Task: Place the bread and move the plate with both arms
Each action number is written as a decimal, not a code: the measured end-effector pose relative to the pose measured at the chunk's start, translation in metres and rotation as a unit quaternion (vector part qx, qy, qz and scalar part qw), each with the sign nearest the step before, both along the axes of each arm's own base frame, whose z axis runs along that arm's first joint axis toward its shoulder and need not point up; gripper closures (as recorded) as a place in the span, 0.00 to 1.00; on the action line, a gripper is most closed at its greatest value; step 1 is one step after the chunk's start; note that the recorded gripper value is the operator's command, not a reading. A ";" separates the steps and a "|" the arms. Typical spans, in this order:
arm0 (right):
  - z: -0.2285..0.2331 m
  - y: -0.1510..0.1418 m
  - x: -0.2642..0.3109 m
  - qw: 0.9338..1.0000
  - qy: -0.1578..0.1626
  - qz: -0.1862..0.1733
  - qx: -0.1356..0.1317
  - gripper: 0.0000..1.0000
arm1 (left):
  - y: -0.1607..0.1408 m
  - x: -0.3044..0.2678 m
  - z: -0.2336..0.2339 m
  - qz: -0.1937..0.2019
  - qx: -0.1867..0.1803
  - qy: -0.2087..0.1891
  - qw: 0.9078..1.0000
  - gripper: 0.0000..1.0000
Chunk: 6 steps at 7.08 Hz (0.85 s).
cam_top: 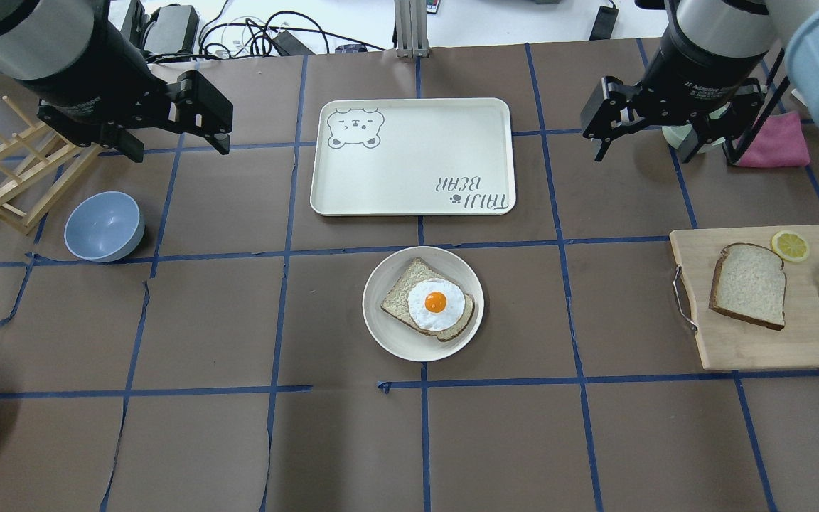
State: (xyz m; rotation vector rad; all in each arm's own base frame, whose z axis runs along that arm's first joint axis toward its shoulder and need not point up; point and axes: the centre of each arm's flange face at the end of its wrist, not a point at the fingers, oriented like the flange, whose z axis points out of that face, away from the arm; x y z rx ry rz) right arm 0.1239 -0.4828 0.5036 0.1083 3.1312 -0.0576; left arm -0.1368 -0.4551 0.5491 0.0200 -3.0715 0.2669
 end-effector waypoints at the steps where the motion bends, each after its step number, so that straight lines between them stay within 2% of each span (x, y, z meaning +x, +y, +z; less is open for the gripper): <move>1: 0.000 0.000 0.000 1.000 0.000 0.000 0.000 0.00 | 0.000 0.000 0.000 0.000 0.000 0.000 1.000 0.00; 6: -0.011 -0.002 -0.002 1.000 0.006 -0.001 0.013 0.00 | 0.000 0.000 0.000 0.000 0.000 0.000 1.000 0.00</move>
